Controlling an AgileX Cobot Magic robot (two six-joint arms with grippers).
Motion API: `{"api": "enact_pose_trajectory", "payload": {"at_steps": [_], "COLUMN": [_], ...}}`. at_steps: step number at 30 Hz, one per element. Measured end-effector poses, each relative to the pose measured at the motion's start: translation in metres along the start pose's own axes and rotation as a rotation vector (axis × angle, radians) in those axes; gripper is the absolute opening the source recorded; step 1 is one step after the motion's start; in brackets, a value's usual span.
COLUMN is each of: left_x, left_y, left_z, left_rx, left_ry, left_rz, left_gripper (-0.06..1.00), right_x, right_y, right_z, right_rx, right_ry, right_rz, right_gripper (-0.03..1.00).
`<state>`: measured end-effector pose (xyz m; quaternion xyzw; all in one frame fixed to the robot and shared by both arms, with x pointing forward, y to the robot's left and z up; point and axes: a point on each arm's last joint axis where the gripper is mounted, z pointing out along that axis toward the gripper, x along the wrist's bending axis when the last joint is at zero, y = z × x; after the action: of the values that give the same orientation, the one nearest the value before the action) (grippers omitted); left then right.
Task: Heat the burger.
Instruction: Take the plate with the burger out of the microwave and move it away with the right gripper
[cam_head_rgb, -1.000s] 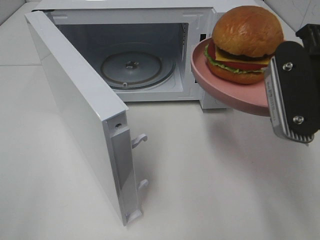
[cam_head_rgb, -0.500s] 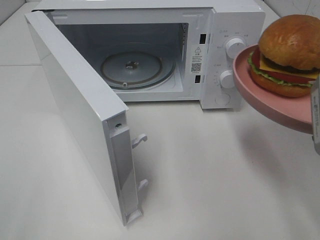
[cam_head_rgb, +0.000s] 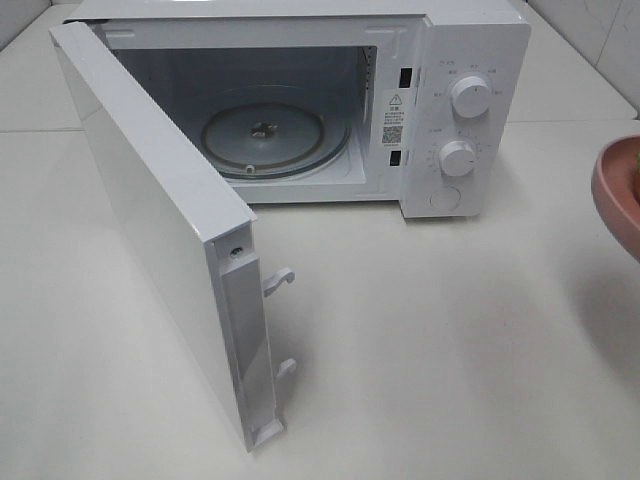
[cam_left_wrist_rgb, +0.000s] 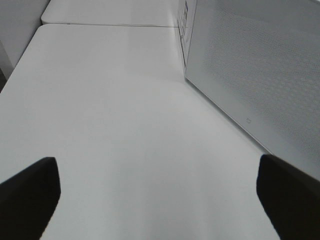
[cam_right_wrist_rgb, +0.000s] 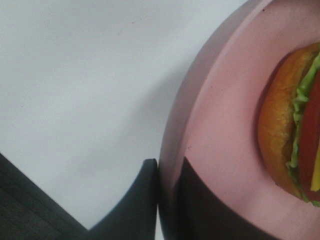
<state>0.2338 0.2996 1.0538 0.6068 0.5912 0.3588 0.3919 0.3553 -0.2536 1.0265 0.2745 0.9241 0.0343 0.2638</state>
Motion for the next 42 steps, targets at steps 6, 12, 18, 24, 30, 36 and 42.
{"api": "enact_pose_trajectory", "payload": {"at_steps": [6, 12, 18, 24, 30, 36, 42], "left_x": [0.0, 0.0, 0.0, 0.0, 0.0, 0.0, 0.0], "left_y": [0.0, 0.0, 0.0, 0.0, 0.0, 0.0, 0.0], "left_z": [0.0, 0.0, 0.0, 0.0, 0.0, 0.0, 0.0], "left_rx": [0.0, 0.0, 0.0, 0.0, 0.0, 0.0, 0.0], "left_ry": [0.0, 0.0, 0.0, 0.0, 0.0, 0.0, 0.0], "left_rz": [0.0, 0.0, 0.0, 0.0, 0.0, 0.0, 0.0], "left_gripper": [0.99, 0.99, 0.99, 0.99, 0.99, 0.99, 0.99], "right_x": [-0.001, -0.003, -0.004, -0.005, -0.008, -0.019, -0.027], "right_y": [-0.002, -0.005, -0.009, -0.009, -0.012, -0.024, -0.031], "right_z": [0.001, 0.001, 0.004, 0.009, 0.011, 0.014, 0.022], "right_rx": [0.015, 0.047, 0.1, 0.176, 0.194, 0.251, 0.314], "right_ry": [-0.022, -0.047, -0.075, -0.09, -0.105, -0.138, -0.15], "right_rz": [0.1, 0.196, 0.295, 0.357, 0.452, 0.573, 0.622], "right_gripper": [0.08, 0.08, 0.08, 0.08, 0.08, 0.08, 0.08]}}
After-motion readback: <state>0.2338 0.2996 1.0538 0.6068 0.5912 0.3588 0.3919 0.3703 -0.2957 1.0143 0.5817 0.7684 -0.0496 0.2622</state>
